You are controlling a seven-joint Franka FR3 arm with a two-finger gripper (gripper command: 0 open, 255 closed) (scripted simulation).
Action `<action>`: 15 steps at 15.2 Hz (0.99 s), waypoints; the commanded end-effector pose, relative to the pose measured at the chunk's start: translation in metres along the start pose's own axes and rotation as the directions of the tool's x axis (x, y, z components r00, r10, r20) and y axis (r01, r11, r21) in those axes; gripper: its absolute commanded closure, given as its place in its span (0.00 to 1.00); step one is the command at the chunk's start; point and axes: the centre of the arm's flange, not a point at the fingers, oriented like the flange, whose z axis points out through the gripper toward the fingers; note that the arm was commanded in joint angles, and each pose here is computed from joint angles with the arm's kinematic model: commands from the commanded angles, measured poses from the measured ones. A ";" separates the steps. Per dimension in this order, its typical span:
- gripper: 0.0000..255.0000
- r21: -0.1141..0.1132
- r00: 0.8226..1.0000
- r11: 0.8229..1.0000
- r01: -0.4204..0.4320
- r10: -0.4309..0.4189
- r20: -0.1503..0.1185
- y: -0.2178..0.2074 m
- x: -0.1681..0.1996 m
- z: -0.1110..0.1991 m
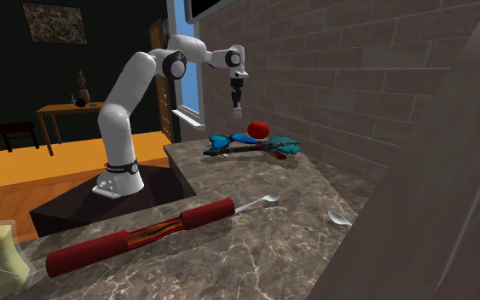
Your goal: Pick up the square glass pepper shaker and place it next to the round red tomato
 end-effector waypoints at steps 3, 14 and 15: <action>1.00 0.000 1.000 1.000 0.000 0.000 0.000 0.001 0.000 0.021; 1.00 0.000 1.000 1.000 0.000 0.000 0.000 0.000 0.002 0.079; 1.00 0.000 1.000 1.000 0.000 0.000 0.000 0.000 0.002 0.084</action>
